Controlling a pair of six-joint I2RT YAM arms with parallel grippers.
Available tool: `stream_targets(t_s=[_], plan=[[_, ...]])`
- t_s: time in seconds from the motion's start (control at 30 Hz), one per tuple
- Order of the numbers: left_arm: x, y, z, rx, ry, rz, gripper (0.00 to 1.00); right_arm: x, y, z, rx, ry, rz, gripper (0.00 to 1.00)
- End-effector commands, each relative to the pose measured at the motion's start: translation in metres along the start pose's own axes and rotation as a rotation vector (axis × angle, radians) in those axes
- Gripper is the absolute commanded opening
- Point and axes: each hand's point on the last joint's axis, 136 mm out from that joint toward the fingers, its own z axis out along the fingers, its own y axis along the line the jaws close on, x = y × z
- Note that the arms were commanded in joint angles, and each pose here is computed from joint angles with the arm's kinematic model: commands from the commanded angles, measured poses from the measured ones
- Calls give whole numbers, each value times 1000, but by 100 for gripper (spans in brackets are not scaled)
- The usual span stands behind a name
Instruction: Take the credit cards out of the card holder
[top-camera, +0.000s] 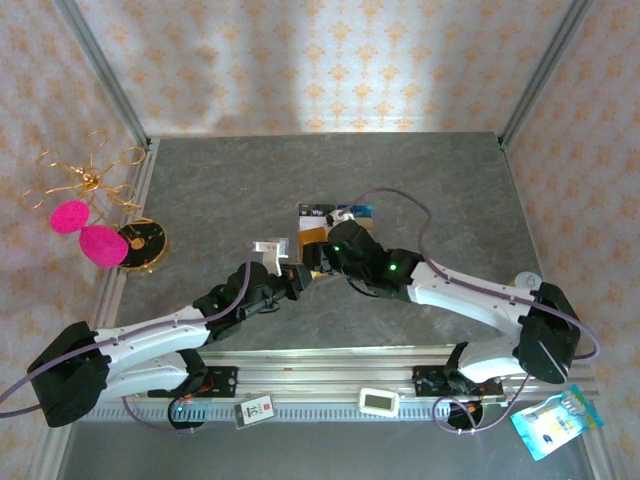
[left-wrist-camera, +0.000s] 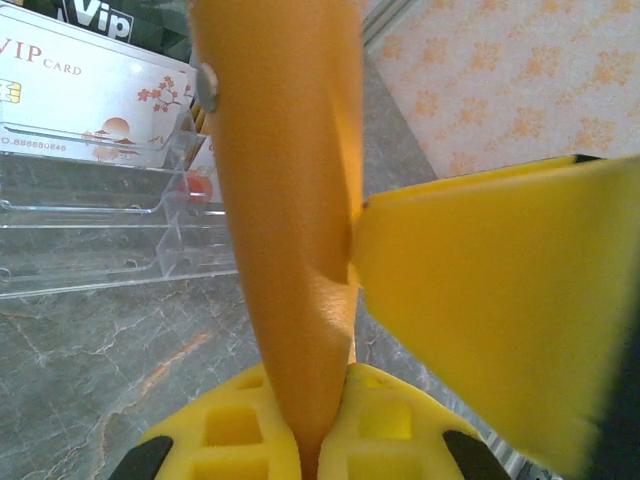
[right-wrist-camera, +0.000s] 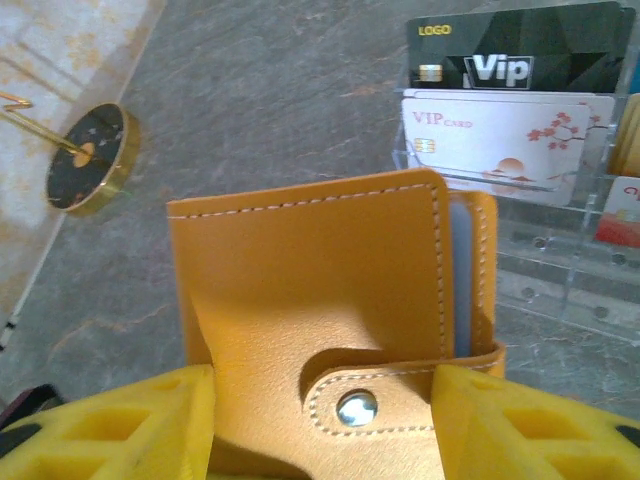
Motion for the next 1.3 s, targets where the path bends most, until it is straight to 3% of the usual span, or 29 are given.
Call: stream_targets(t_s=[0.0,0.03,0.17,0.47,0.8,1.17,1.23,1.27], plan=[[-20,-22,-5,60,-62,15,0,2,-19,7,118,5,-27,55],[-21,-22,-6,62,-66,16,0,4,-22,8,133,9,-29,53],[-26,-20,-10,47,-89,18,0,8,-33,8,182,11,-36,29],[-24,-19,-12,49,-85,6,0,20,-50,11,233,29,-45,0],[10,0,-6,28,24,-49,0,34,-73,2,202,35,13,0],[67,23,15,-5,247,-133,0,85,-85,6,88,110,85,0],[81,39,19,-77,312,-155,31,89,-89,6,98,113,88,0],[86,46,20,-107,335,-164,38,92,-91,6,101,121,86,0]])
